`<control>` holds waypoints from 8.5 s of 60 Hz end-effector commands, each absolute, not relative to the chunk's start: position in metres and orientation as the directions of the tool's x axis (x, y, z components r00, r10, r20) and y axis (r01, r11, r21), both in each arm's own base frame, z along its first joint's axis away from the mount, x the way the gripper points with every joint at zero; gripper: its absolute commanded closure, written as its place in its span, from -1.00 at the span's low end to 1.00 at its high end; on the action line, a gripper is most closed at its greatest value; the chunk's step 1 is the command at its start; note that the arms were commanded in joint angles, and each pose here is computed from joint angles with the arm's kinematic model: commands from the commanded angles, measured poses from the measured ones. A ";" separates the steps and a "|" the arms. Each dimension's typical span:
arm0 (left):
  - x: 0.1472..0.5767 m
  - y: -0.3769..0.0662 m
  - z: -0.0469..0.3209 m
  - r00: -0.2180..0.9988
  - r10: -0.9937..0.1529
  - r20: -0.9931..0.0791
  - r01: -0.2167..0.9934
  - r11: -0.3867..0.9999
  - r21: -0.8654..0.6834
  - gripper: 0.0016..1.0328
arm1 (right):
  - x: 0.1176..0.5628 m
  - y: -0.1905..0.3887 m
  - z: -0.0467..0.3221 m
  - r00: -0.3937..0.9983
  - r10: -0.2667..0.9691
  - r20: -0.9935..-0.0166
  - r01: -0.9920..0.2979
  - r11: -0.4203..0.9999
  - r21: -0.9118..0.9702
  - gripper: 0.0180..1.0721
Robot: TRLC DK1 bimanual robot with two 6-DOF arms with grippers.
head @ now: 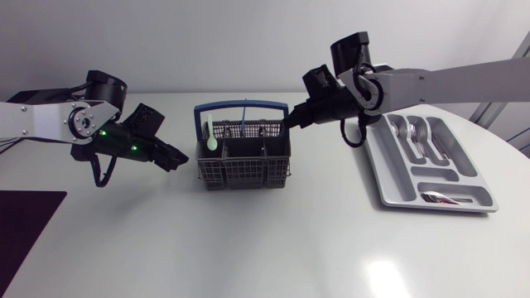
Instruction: Unload the cutlery basket into the drawer organizer.
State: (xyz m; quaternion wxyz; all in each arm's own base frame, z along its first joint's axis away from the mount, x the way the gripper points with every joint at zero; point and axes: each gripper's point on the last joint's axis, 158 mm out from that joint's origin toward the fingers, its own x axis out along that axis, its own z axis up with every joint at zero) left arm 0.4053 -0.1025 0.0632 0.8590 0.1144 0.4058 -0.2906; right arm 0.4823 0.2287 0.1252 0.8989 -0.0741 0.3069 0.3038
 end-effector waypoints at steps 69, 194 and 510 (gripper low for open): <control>0.383 -0.123 0.075 0.495 -0.440 -0.749 0.638 0.770 -0.031 -0.09 | 0.379 -0.046 0.155 0.419 0.223 -0.880 -0.369 0.927 0.059 0.88; 0.428 -0.124 0.043 0.474 -0.432 -0.767 0.606 0.792 -0.071 0.02 | 0.432 0.221 0.056 0.416 0.414 -0.810 -0.623 0.778 0.077 0.61; 0.304 -0.152 0.069 0.516 -0.475 -0.713 0.772 0.619 0.145 0.12 | 0.395 0.281 0.092 0.417 0.646 -0.639 -0.747 0.644 0.163 0.86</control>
